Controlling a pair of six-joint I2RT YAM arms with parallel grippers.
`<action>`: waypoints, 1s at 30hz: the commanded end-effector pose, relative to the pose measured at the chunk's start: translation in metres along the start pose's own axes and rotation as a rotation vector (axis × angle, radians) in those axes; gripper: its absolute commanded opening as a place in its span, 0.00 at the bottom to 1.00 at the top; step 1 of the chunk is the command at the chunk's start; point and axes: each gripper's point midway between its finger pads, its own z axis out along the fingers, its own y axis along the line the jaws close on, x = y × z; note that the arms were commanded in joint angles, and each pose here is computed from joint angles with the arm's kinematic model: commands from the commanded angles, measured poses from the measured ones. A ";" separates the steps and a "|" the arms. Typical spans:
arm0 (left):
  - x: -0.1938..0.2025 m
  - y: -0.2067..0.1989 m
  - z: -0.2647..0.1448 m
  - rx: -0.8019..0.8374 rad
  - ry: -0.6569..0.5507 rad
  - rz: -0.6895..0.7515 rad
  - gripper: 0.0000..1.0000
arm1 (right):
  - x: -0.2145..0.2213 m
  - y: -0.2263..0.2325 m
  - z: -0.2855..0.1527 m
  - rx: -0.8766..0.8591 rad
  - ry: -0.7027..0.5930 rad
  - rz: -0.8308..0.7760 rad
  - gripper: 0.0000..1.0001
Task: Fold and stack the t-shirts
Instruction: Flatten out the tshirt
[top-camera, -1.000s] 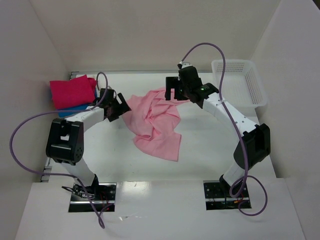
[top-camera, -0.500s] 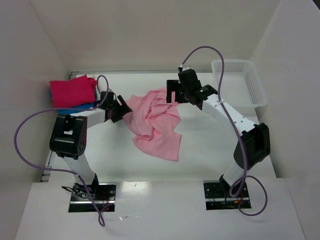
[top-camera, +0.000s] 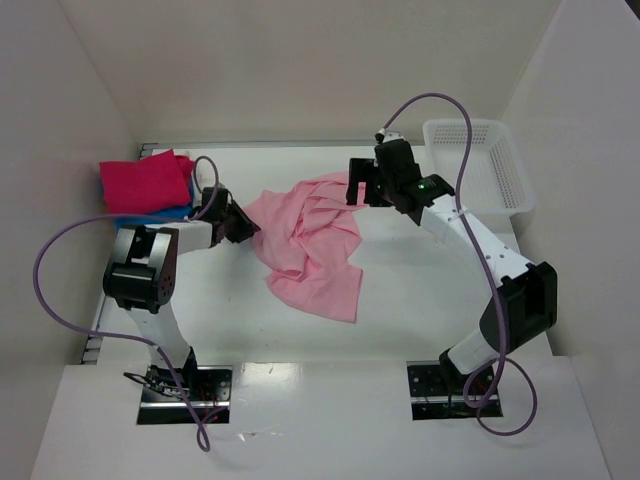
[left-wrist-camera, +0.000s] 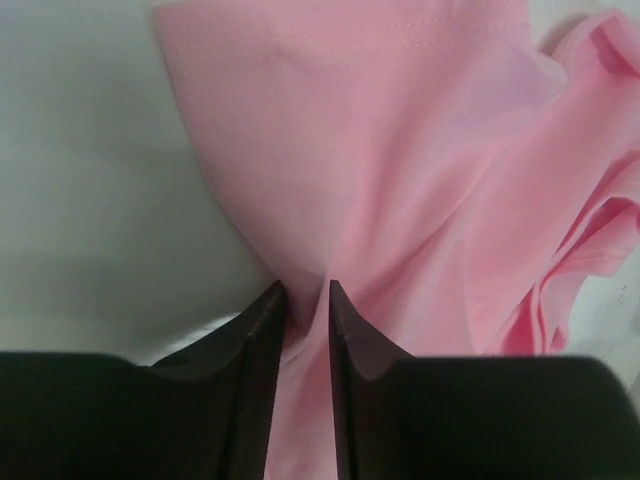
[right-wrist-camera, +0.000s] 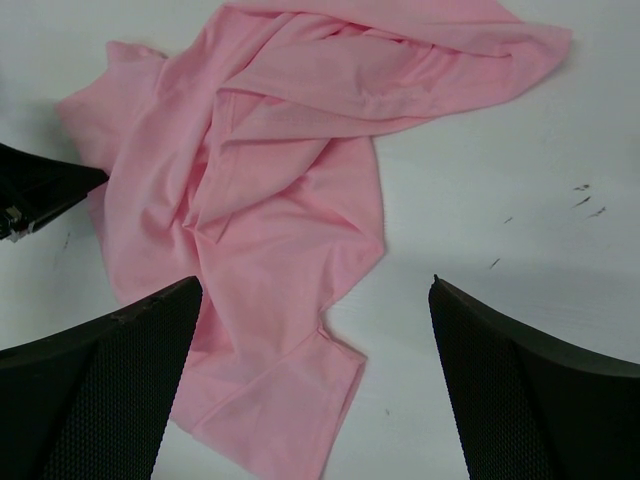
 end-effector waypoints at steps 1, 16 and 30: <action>0.008 0.013 -0.004 -0.057 0.026 -0.016 0.13 | -0.012 -0.006 -0.010 0.009 -0.056 0.030 1.00; -0.125 -0.054 -0.134 -0.125 -0.323 0.291 0.00 | 0.002 -0.047 0.049 0.078 -0.022 0.099 1.00; -0.162 -0.052 -0.157 -0.207 -0.355 0.419 0.00 | -0.031 -0.077 0.113 0.105 -0.035 0.130 1.00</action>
